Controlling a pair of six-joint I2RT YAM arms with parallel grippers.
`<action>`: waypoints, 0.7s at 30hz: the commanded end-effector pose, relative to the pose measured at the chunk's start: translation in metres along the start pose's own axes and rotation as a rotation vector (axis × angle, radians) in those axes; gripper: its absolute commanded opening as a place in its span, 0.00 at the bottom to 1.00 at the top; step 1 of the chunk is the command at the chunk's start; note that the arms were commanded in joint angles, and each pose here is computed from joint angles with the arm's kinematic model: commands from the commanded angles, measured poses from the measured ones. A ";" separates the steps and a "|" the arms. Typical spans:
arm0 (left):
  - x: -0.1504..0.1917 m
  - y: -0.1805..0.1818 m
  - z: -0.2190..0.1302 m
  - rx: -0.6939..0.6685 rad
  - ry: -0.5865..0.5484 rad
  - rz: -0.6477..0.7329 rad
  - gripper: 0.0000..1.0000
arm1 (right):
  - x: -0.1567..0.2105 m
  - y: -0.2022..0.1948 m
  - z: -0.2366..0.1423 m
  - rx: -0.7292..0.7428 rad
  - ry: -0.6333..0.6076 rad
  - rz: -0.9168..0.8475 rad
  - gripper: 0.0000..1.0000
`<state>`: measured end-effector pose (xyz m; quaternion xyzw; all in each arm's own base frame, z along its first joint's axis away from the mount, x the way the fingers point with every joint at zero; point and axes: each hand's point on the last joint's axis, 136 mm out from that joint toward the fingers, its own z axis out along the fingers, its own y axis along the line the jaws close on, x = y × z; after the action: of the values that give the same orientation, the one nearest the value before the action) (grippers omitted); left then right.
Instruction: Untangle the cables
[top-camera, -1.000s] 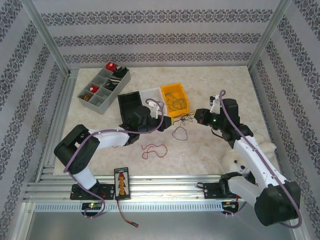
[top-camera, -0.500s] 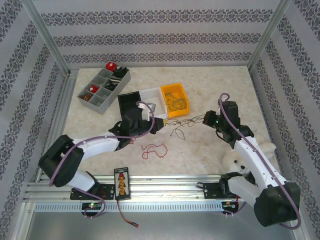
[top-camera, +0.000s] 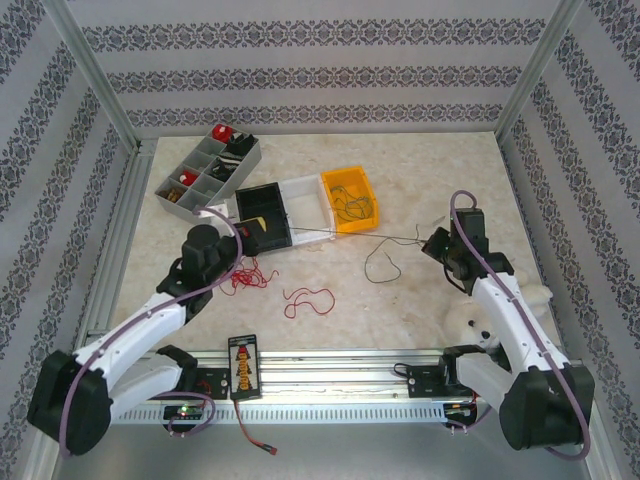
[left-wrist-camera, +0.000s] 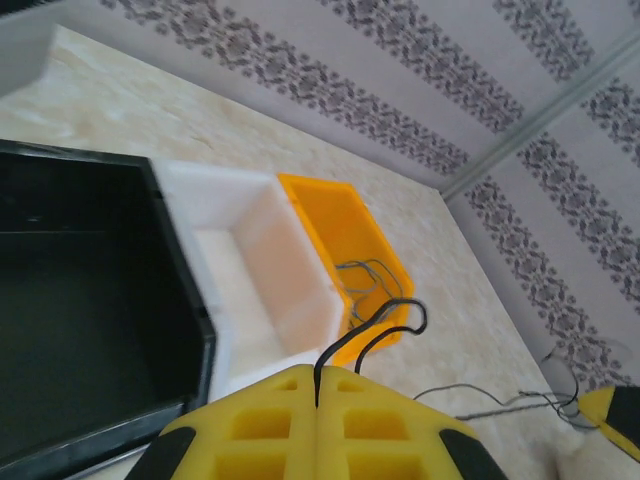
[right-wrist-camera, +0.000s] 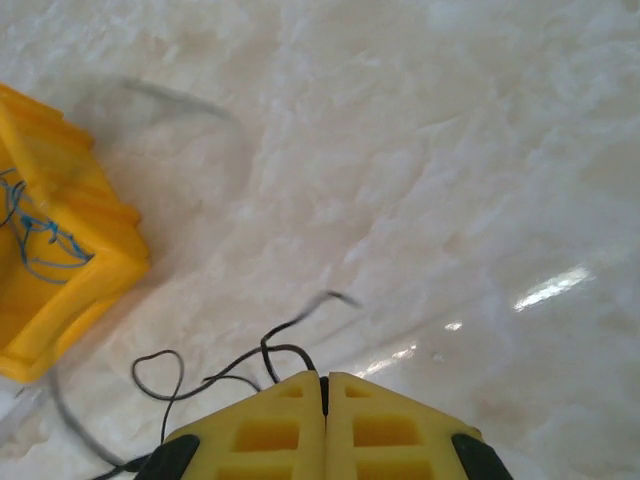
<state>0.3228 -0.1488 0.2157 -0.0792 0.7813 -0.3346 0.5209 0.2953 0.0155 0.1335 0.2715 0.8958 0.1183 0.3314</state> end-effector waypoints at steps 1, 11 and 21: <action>-0.020 0.046 -0.020 -0.212 -0.104 -0.008 0.00 | 0.005 -0.028 0.007 0.110 0.008 0.039 0.01; -0.072 0.079 -0.073 -0.438 -0.295 0.006 0.00 | 0.009 -0.040 0.012 0.144 0.033 0.075 0.02; -0.109 0.017 -0.064 -0.176 -0.266 0.049 0.00 | 0.014 -0.022 0.021 0.027 0.069 0.082 0.02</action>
<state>0.3166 -0.0337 0.2837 -0.2022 0.7350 -0.1928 0.6178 0.2844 -0.0040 0.1005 0.3132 0.9005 0.0935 0.2868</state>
